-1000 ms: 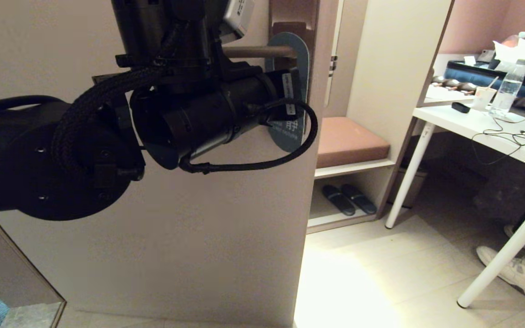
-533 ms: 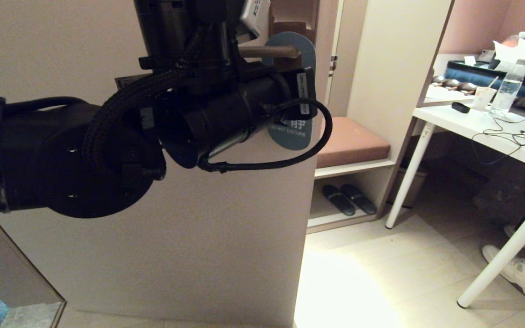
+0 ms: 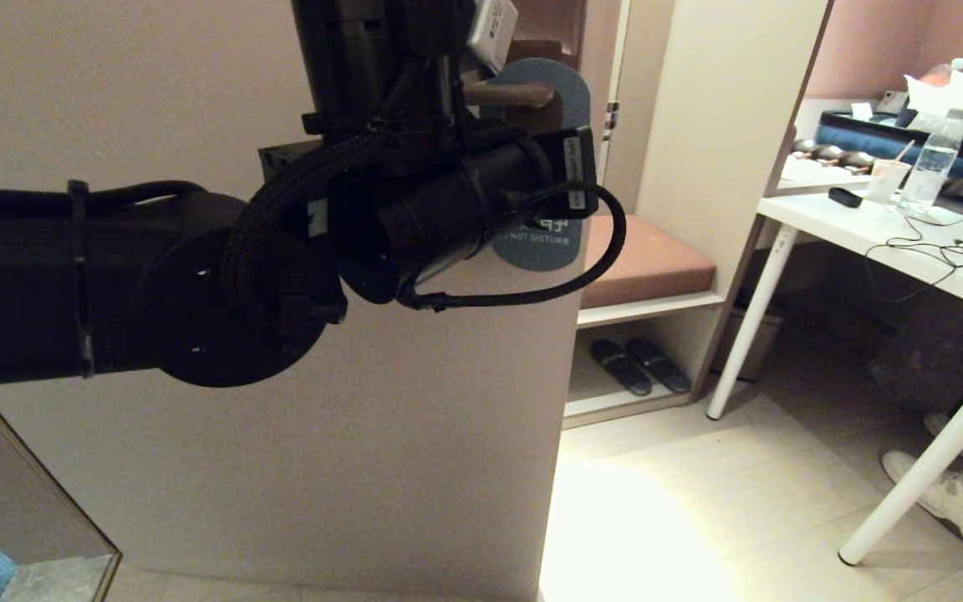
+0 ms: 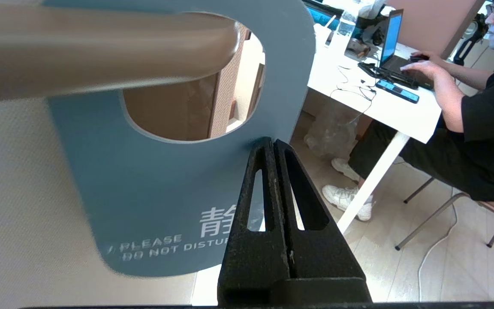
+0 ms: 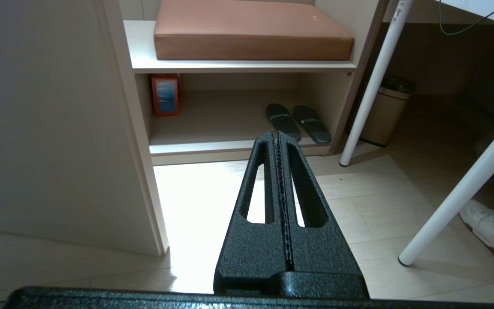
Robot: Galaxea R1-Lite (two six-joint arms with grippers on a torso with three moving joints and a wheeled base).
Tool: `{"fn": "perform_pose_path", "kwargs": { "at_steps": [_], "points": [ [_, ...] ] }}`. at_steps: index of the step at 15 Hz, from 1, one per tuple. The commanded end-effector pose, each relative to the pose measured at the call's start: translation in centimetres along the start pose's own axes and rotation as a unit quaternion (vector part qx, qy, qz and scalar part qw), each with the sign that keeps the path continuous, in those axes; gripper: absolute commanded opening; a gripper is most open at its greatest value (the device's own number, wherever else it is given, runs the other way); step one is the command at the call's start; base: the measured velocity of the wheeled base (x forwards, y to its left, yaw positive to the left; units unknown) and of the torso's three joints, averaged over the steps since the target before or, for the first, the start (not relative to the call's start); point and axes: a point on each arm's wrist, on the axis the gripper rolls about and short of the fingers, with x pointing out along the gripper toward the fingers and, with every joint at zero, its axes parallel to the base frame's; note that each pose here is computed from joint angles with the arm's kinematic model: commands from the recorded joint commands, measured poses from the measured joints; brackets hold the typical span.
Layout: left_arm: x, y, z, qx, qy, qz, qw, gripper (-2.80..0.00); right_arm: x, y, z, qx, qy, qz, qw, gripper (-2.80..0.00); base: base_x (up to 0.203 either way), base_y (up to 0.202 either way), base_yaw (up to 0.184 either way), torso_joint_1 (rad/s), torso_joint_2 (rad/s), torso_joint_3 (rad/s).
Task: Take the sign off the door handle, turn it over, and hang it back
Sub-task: Hang the sign back with the other side facing out
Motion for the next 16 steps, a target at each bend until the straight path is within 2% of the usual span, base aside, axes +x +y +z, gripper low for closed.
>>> {"fn": "perform_pose_path", "kwargs": {
  "at_steps": [1, 8, 12, 16],
  "points": [
    [0.5, 0.0, -0.2, -0.001, -0.001, 0.000, 1.0000, -2.80, 0.0, 0.0, 0.0, 0.000, 0.001, 0.001, 1.000, -2.80, 0.000, 0.000, 0.000, 0.000, 0.00, 0.000],
    [0.9, 0.8, -0.3, 0.004, -0.003, 0.014, 0.9999, -2.80, 0.0, 0.0, 0.0, 0.000, 0.001, 0.001, 1.000, -2.80, 0.000, 0.000, 0.000, 0.000, 0.00, 0.000],
    [1.8, 1.3, -0.3, 0.017, -0.050, 0.015, 0.9985, -2.80, 0.0, 0.0, 0.0, 0.000, 0.001, 0.001, 1.000, -2.80, 0.000, 0.000, 0.000, 0.000, 0.00, 0.000],
    [2.0, 1.6, -0.3, 0.020, -0.053, 0.019, 0.9982, -2.80, 0.0, 0.0, 0.0, 0.000, 0.000, 0.001, 1.000, -2.80, 0.000, 0.000, 0.000, 0.000, 0.00, 0.000]
  ]
}}
